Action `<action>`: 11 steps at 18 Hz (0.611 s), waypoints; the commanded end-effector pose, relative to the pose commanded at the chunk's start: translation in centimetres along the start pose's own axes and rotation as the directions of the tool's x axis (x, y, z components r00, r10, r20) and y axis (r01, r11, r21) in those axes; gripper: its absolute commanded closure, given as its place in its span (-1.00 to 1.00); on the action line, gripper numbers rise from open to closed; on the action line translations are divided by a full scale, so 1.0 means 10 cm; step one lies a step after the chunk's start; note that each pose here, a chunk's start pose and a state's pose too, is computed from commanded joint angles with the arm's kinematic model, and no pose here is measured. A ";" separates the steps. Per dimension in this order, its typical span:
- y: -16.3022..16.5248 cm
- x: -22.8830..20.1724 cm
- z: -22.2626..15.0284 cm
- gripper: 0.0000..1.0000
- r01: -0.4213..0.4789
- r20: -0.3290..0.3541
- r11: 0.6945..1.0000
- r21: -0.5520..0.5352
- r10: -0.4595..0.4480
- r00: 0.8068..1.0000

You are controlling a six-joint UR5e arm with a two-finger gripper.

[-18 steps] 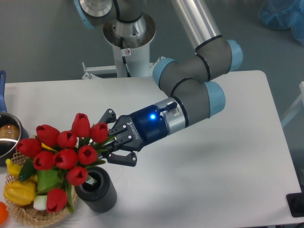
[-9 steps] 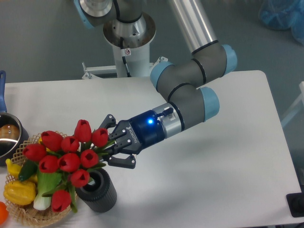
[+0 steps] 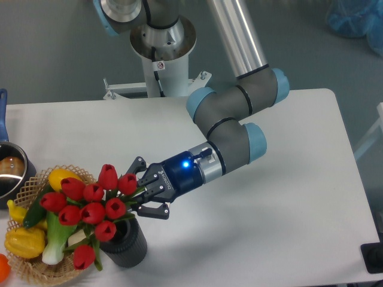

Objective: Insert the flowers into the vase
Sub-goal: 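Push the tulip stems down into the vase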

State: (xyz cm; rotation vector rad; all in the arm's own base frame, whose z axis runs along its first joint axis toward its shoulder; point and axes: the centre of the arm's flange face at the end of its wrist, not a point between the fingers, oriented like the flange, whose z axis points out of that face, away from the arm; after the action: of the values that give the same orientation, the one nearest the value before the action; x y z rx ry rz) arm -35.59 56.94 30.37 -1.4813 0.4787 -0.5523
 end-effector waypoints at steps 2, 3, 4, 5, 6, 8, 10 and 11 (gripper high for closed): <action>0.05 0.01 0.00 1.00 -0.005 0.002 1.000 -0.023 0.005 1.000; 0.09 0.00 0.00 1.00 0.001 0.003 1.000 -0.024 -0.001 1.000; 0.10 0.00 0.00 1.00 0.003 0.003 1.000 -0.026 -0.003 1.000; 0.13 0.00 0.00 1.00 -0.002 0.003 1.000 -0.028 0.002 1.000; 0.19 -0.01 -0.01 1.00 -0.003 0.003 1.000 -0.029 0.003 1.000; 0.27 -0.01 -0.01 0.99 -0.018 0.003 0.999 -0.034 0.018 1.000; 0.32 0.00 -0.01 0.92 -0.018 0.003 0.999 -0.034 0.019 1.000; 0.33 0.01 0.00 0.92 -0.018 0.001 0.999 -0.034 0.018 1.000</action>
State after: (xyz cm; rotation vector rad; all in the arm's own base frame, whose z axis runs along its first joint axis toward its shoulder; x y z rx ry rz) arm -35.35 56.88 27.12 -1.5080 0.5021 -0.5307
